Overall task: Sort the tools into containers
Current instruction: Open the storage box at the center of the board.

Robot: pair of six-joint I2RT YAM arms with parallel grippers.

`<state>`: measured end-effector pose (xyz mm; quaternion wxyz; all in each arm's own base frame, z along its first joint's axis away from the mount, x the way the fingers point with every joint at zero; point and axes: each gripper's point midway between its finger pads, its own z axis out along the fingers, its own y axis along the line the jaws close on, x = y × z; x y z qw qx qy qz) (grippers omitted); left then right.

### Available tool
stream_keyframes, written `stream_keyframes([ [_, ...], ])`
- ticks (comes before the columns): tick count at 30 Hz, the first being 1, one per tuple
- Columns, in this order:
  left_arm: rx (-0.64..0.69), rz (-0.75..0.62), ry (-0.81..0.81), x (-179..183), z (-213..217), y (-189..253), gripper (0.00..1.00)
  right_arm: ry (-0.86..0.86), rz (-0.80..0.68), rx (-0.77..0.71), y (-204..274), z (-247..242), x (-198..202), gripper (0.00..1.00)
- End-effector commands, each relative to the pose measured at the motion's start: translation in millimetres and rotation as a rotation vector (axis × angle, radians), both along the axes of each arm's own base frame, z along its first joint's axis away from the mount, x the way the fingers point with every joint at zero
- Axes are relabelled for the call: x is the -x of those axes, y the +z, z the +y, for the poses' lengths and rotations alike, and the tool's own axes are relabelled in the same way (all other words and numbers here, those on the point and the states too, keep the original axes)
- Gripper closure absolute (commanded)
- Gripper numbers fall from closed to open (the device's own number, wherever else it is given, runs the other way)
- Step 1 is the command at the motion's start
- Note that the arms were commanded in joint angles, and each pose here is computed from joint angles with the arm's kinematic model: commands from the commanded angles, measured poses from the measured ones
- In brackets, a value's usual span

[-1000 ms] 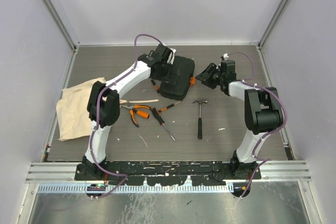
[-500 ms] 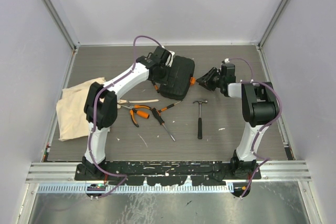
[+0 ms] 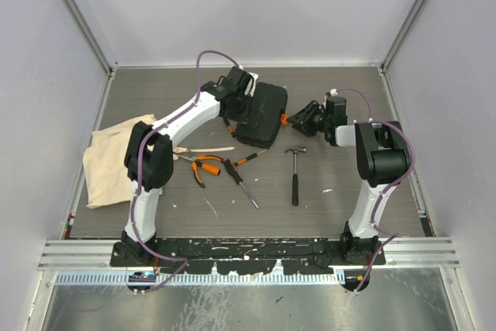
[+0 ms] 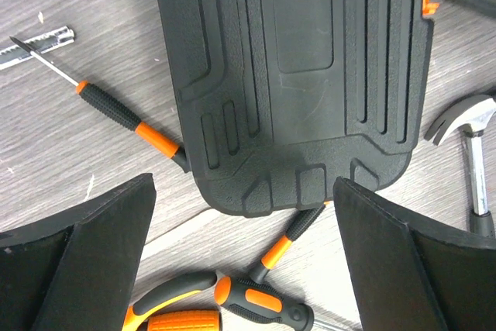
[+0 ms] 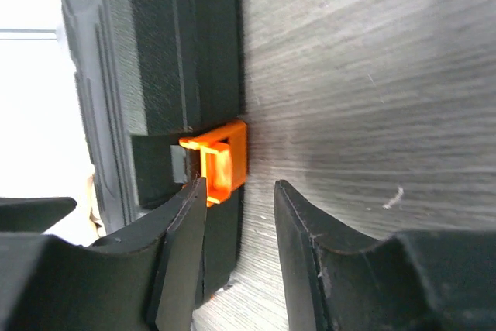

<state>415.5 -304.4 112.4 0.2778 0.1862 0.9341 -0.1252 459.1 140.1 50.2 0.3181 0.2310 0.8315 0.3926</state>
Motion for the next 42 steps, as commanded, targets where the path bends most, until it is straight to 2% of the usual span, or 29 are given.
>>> stream_keyframes([
  [1,0.046,-0.11,0.003,-18,-19,34,0.02,-0.018,-0.064,0.018,23,-5,2,0.54],
  [6,-0.034,-0.198,0.013,-23,-37,40,0.02,-0.034,-0.061,0.075,25,-14,14,0.53],
  [14,-0.113,-0.201,-0.009,-20,-57,20,0.02,-0.047,-0.069,0.114,30,-23,23,0.52],
  [19,-0.205,-0.232,0.008,-21,-51,18,0.02,-0.049,-0.066,0.114,29,-27,25,0.52],
  [26,-0.112,-0.247,0.029,-25,-34,47,0.02,-0.006,-0.115,0.009,42,-12,12,0.47],
  [35,-0.102,-0.267,0.006,-17,-20,62,0.02,-0.011,-0.102,-0.063,36,-5,-6,0.62],
  [42,-0.117,-0.25,0.007,-15,-15,52,0.02,0.007,-0.094,-0.081,32,-1,-8,0.64],
])
